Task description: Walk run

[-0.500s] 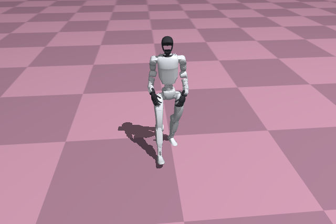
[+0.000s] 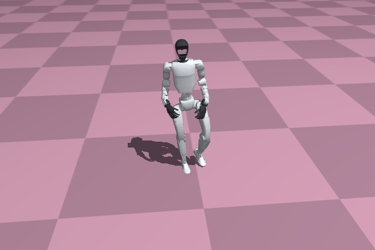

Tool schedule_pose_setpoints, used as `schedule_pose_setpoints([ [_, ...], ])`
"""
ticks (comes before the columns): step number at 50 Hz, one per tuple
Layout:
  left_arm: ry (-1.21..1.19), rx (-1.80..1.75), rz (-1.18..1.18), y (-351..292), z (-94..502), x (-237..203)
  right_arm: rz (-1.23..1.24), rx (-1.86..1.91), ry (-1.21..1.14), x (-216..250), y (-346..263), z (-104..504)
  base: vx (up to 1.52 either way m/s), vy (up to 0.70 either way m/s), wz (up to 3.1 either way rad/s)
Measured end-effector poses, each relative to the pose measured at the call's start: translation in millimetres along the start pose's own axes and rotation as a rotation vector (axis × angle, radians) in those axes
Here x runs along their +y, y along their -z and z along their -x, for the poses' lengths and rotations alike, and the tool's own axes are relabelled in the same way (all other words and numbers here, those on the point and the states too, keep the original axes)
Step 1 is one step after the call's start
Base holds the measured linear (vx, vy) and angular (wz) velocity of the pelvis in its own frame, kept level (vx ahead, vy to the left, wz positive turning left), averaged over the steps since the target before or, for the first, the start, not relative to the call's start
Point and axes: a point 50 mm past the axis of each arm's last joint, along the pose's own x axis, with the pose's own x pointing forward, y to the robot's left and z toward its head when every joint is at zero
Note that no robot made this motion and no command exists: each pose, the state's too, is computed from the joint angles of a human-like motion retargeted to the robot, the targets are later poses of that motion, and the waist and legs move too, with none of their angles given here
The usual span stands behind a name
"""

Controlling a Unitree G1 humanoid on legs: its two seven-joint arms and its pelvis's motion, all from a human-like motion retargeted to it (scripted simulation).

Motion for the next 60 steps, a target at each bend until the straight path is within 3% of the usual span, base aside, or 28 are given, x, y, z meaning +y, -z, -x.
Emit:
schedule_pose_setpoints([
  [5,-0.092,-0.033,-0.078,-5.9,2.0,11.1,-0.033,0.015,0.028,5.6,4.2,2.5,0.6,-0.09,-0.44],
  [23,0.004,0.0,-0.08,-5.5,-2.3,13.6,-0.121,0.113,-0.086,30.4,19.5,0.8,0.84,0.03,-0.4],
  [28,-0.013,0.027,-0.083,2.0,1.4,22.2,-0.009,0.043,-0.039,24.0,7.3,-5.7,0.83,0.04,-0.19],
  [31,0.02,0.039,-0.029,6.0,0.9,16.2,0.057,0.044,-0.026,19.3,5.9,-7.7,0.64,0.12,-0.45],
  [40,0.131,0.085,-0.029,13.8,1.0,-3.3,-0.071,-0.02,0.092,8.8,-2.3,-7.5,0.6,0.06,0.7],
  [60,0.2,0.165,-0.006,28.1,4.7,-19.3,-0.05,-0.019,0.047,-1.9,-11.4,-15.8,0.71,-0.16,0.43],
])
